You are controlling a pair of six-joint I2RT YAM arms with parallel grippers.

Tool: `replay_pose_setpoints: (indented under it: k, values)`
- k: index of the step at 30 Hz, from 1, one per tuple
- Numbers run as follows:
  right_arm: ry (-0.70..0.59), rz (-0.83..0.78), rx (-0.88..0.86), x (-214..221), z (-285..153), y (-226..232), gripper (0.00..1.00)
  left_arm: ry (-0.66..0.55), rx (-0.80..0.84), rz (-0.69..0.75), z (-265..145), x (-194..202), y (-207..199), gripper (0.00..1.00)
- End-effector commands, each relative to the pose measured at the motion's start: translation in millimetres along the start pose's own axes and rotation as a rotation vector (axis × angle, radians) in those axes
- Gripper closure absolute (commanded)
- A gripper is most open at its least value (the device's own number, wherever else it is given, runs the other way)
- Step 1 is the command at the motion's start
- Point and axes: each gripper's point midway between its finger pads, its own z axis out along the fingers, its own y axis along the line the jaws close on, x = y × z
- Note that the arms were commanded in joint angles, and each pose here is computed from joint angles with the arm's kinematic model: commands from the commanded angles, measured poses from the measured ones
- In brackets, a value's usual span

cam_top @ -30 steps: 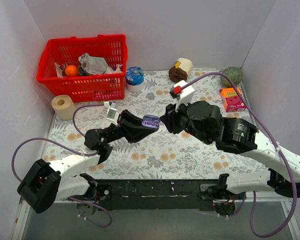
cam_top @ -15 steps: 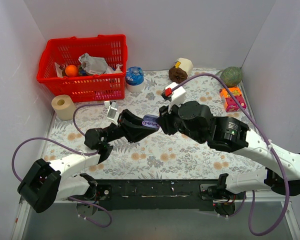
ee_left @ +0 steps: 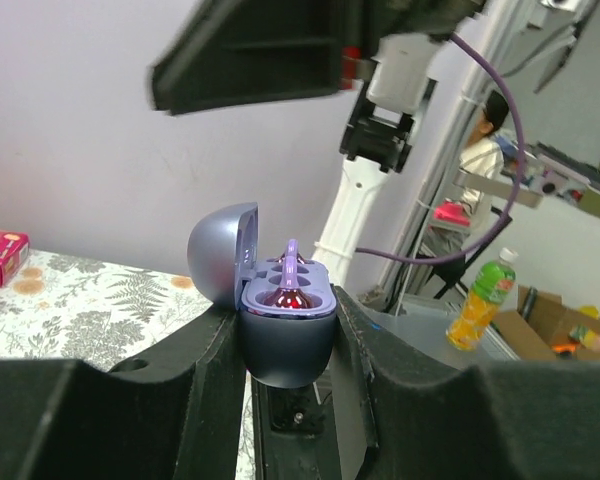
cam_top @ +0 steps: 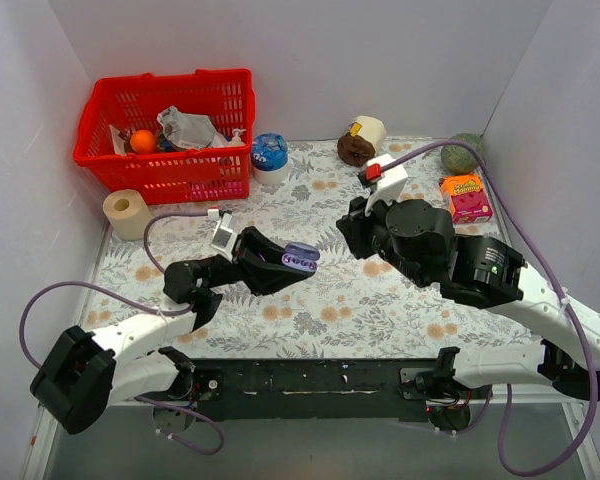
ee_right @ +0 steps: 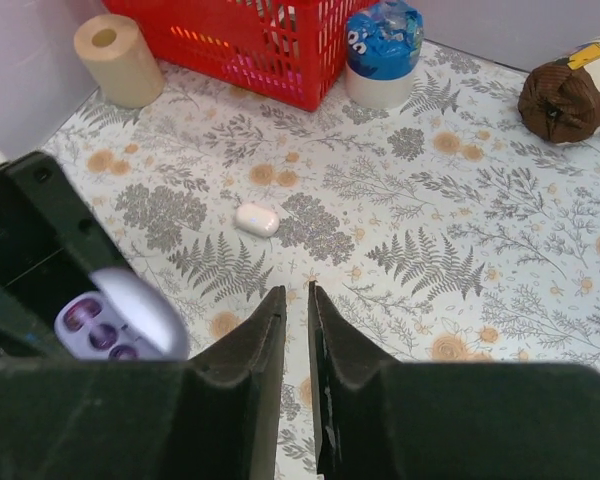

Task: Insert the wireless bluetooth earbuds into the charging case
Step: Close the charging case.

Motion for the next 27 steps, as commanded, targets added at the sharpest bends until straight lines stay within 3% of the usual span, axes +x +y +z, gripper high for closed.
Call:
replay_pose_setpoints:
  k: [1, 5, 8, 19, 27]
  values:
    - [0.047, -0.009, -0.023, 3, 15, 5, 0.83, -0.053, 0.209, 0.297, -9, -24, -59, 1.0]
    - [0.153, -0.038, -0.117, 28, 37, 23, 0.93, -0.016, 0.183, 0.347, -10, -22, -58, 1.0]
    - [0.146, -0.044, -0.249, 29, 40, 47, 0.99, 0.014, 0.159, 0.37, -10, -19, -53, 1.0]
    - [0.032, -0.013, -0.402, 2, 26, 72, 0.99, 0.053, 0.06, 0.339, -9, -13, -31, 1.0]
    - [0.085, -0.037, -0.457, 16, 20, 80, 0.99, 0.03, 0.032, 0.325, -6, -17, -24, 1.0]
